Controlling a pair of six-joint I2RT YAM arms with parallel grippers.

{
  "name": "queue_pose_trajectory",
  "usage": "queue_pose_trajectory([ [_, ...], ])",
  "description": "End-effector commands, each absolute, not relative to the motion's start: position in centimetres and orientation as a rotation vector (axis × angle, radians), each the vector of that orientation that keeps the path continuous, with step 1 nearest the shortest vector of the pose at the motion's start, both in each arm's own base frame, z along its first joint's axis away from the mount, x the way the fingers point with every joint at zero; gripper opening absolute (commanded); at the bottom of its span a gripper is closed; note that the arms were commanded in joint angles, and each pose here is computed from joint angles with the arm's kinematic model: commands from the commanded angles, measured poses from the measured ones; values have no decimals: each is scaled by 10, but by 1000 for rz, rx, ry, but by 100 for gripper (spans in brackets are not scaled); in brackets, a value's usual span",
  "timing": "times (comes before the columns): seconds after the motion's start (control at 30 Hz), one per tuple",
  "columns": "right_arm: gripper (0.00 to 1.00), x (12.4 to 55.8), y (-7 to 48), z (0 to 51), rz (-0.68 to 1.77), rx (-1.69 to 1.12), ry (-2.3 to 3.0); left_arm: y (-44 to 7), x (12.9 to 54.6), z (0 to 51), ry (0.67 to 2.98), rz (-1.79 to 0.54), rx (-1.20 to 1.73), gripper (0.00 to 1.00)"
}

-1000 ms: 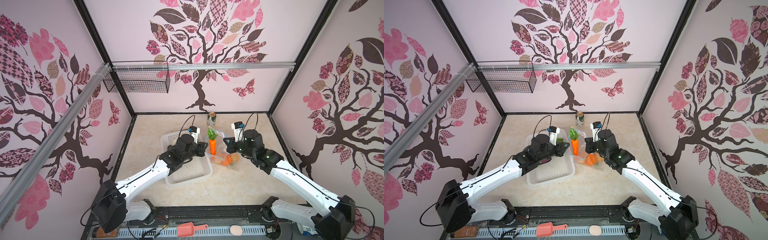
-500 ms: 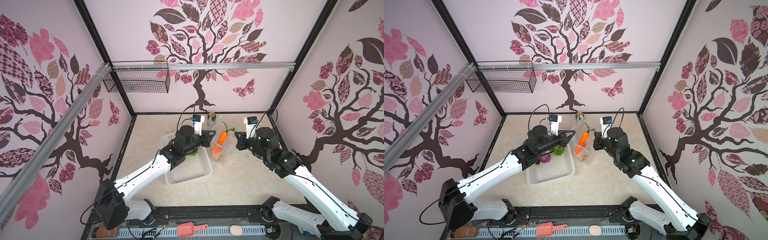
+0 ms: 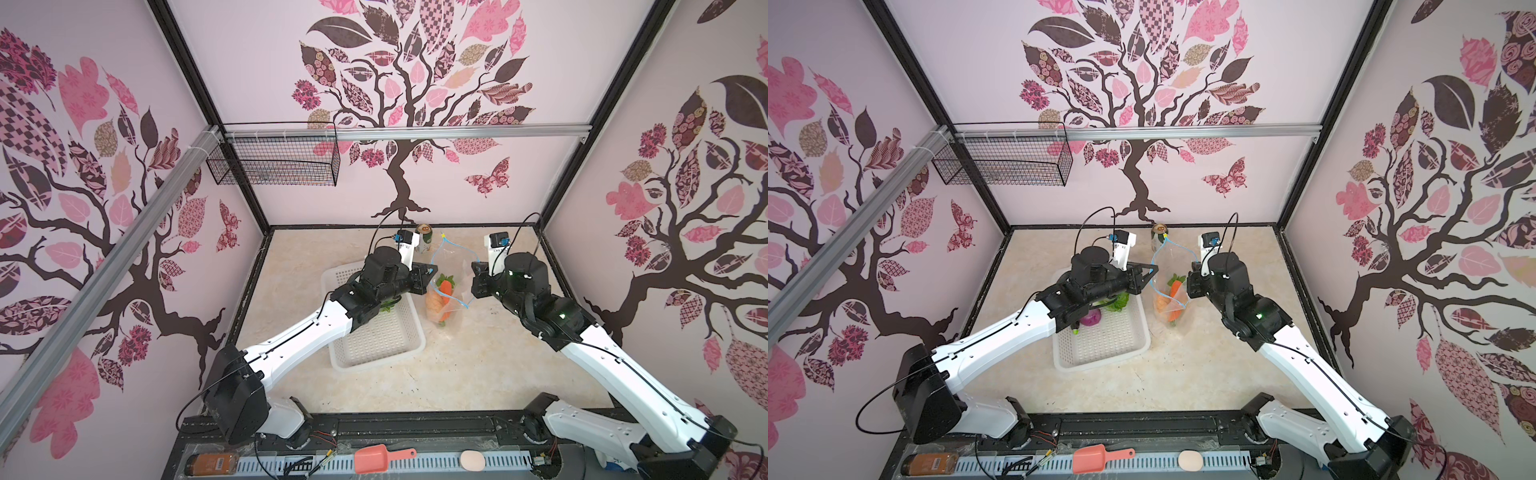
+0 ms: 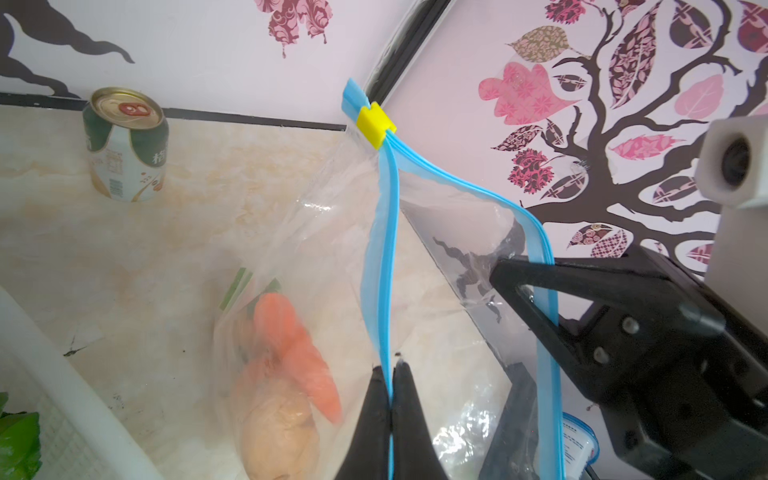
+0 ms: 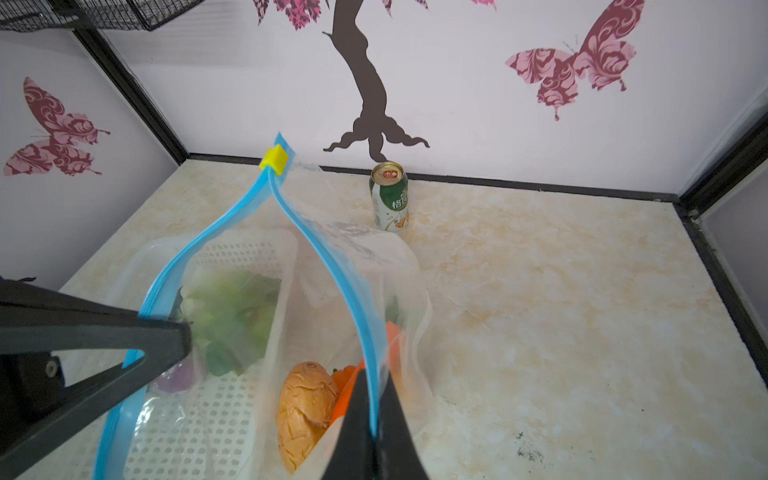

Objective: Place the food in the zip-top bag and seal the zipper

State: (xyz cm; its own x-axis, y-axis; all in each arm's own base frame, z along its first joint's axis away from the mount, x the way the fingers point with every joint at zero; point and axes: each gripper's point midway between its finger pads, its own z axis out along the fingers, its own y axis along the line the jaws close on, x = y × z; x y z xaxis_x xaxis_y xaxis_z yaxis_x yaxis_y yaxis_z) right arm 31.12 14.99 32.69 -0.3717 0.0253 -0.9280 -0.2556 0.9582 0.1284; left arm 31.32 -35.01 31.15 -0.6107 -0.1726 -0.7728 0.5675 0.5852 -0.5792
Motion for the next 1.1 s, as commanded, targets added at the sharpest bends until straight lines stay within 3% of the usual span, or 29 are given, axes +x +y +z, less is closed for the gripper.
queue_pose_trajectory([
  [0.0,0,311,141,356,272,-135,1838,-348,313,338,1897,-1097,319,0],
  [0.27,0,305,136,369,278,-129,1781,-360,312,306,1989,-1131,334,0],
  [0.63,0,317,177,299,403,-250,1952,-338,321,269,2072,-1019,247,0],
  [0.77,0,320,182,293,414,-257,1957,-331,321,268,2100,-1010,237,51],
  [0.8,0,321,183,292,421,-256,1954,-328,319,269,2107,-1000,235,60],
  [0.9,0,323,189,295,458,-253,1928,-315,316,284,2096,-948,236,77],
  [1.07,0,331,197,298,479,-261,1900,-276,311,304,2083,-778,198,89],
])
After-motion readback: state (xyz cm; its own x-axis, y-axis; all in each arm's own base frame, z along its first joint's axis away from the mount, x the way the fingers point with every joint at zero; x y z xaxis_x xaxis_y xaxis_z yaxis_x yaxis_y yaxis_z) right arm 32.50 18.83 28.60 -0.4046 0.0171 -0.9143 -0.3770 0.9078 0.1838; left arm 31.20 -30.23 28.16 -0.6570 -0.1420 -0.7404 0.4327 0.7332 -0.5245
